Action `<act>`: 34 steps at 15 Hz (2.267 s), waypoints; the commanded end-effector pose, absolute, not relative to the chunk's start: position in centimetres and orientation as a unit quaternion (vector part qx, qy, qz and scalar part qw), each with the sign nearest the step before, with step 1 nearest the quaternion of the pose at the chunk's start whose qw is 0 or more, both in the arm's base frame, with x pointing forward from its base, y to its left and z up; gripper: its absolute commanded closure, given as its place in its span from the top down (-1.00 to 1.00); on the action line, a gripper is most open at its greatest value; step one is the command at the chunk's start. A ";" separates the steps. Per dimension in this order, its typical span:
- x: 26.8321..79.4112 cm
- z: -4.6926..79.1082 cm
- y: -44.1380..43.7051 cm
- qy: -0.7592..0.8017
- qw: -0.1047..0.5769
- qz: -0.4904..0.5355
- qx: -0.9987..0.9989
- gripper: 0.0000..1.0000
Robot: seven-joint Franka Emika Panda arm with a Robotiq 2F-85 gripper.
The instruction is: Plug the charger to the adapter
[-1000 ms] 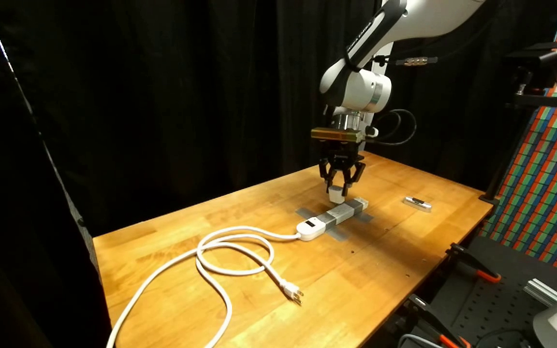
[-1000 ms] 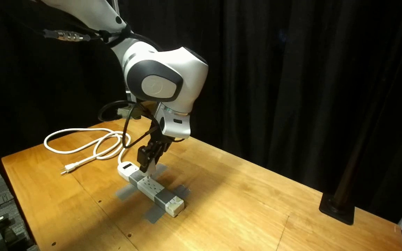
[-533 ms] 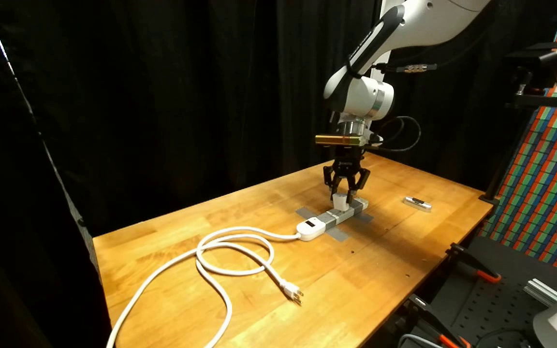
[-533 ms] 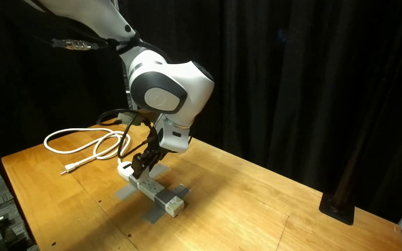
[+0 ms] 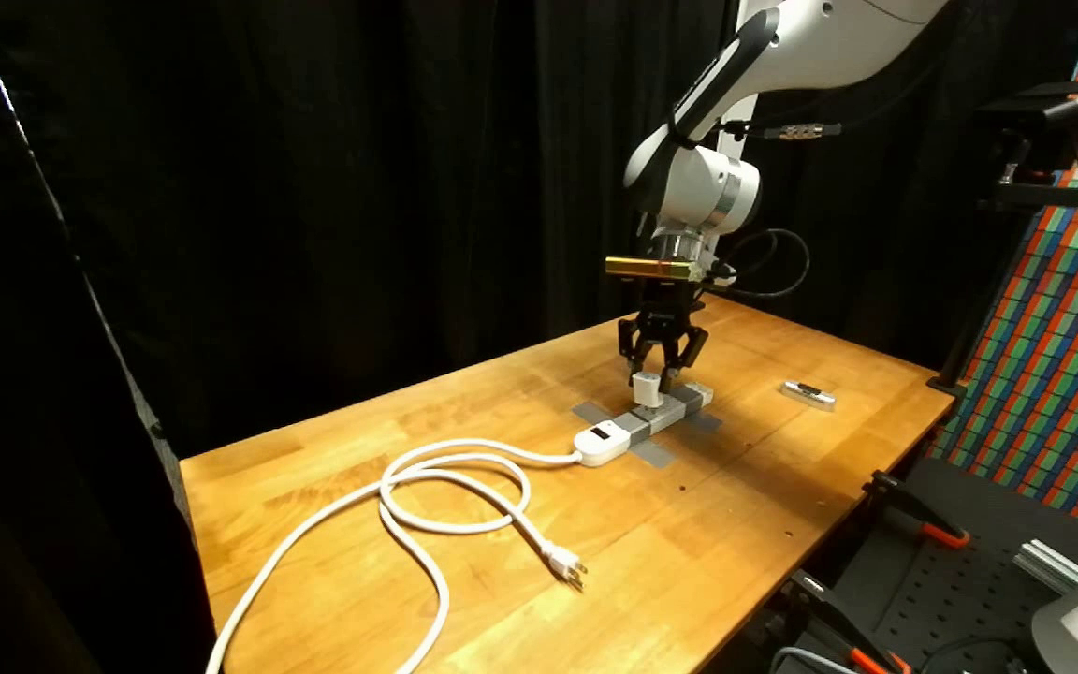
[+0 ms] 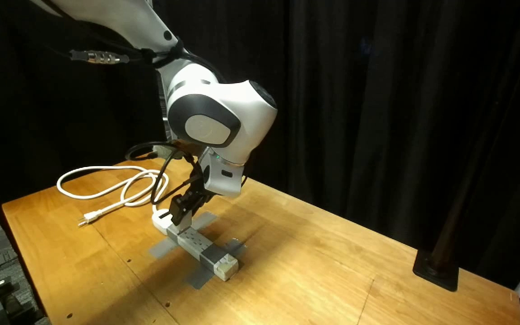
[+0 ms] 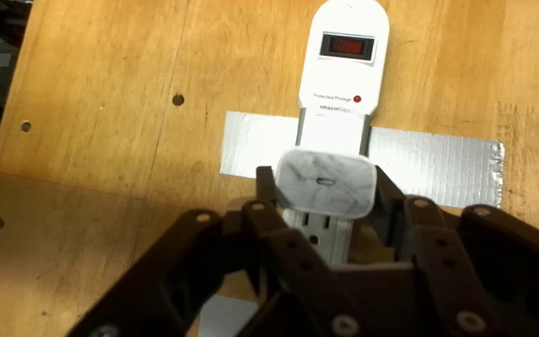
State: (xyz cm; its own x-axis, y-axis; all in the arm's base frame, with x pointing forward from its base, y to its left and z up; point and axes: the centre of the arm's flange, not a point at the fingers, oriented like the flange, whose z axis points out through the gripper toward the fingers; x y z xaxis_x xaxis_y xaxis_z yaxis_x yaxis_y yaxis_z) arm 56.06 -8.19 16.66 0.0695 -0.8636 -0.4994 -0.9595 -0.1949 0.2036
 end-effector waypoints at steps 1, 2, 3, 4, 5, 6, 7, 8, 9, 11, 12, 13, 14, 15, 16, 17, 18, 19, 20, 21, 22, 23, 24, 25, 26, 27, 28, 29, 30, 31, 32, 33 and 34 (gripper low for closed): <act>56.4 17.1 -8.4 0.628 0.110 0.256 -0.727 -0.52; 56.4 16.9 -8.6 0.630 0.110 0.252 -0.726 -0.52; 56.4 16.9 -8.7 0.632 0.110 0.247 -0.726 -0.52; 56.5 16.8 -8.8 0.633 0.111 0.241 -0.727 -0.52; 56.5 16.7 -9.0 0.634 0.111 0.238 -0.728 -0.52; 56.6 16.6 -9.1 0.635 0.111 0.235 -0.727 -0.52; 56.6 16.5 -9.1 0.635 0.111 0.236 -0.727 -0.52; 56.6 16.3 -9.2 0.636 0.109 0.236 -0.727 -0.52; 56.5 16.1 -9.4 0.635 0.108 0.241 -0.726 -0.52; 56.3 15.9 -9.5 0.635 0.104 0.247 -0.724 -0.52; 56.2 15.9 -9.6 0.634 0.104 0.250 -0.724 -0.52; 56.1 15.8 -9.6 0.634 0.104 0.250 -0.725 -0.52; 56.0 15.8 -9.6 0.634 0.104 0.250 -0.725 -0.52; 56.0 15.6 -9.8 0.633 0.103 0.251 -0.724 -0.52; 55.8 15.4 -9.9 0.634 0.103 0.253 -0.723 -0.52; 55.8 15.3 -10.0 0.635 0.102 0.254 -0.723 -0.52; 55.7 15.1 -10.1 0.635 0.102 0.254 -0.722 -0.52; 55.6 15.1 -10.1 0.635 0.103 0.254 -0.722 -0.52; 55.5 15.0 -10.1 0.635 0.104 0.254 -0.722 -0.52; 55.3 14.9 -10.1 0.634 0.105 0.254 -0.723 -0.52; 55.1 14.8 -10.1 0.634 0.106 0.253 -0.723 -0.52; 54.9 14.7 -10.1 0.634 0.104 0.248 -0.725 -0.52; 54.5 14.8 -10.0 0.632 0.102 0.244 -0.729 -0.52; 54.2 14.9 -9.9 0.630 0.100 0.240 -0.731 -0.52; 53.6 14.8 -9.8 0.627 0.091 0.233 -0.738 -0.52; 53.3 14.7 -9.8 0.626 0.087 0.229 -0.741 -0.52; 53.1 14.6 -9.8 0.624 0.087 0.228 -0.742 -0.52; 52.9 14.4 -9.9 0.623 0.089 0.227 -0.743 -0.52; 52.7 14.4 -9.9 0.622 0.090 0.225 -0.745 -0.52; 52.5 14.4 -9.9 0.620 0.091 0.224 -0.747 -0.52; 52.3 14.3 -10.0 0.617 0.093 0.223 -0.749 -0.52; 52.2 14.4 -10.0 0.615 0.094 0.224 -0.750 -0.52; 52.1 14.3 -10.2 0.615 0.095 0.222 -0.751 -0.52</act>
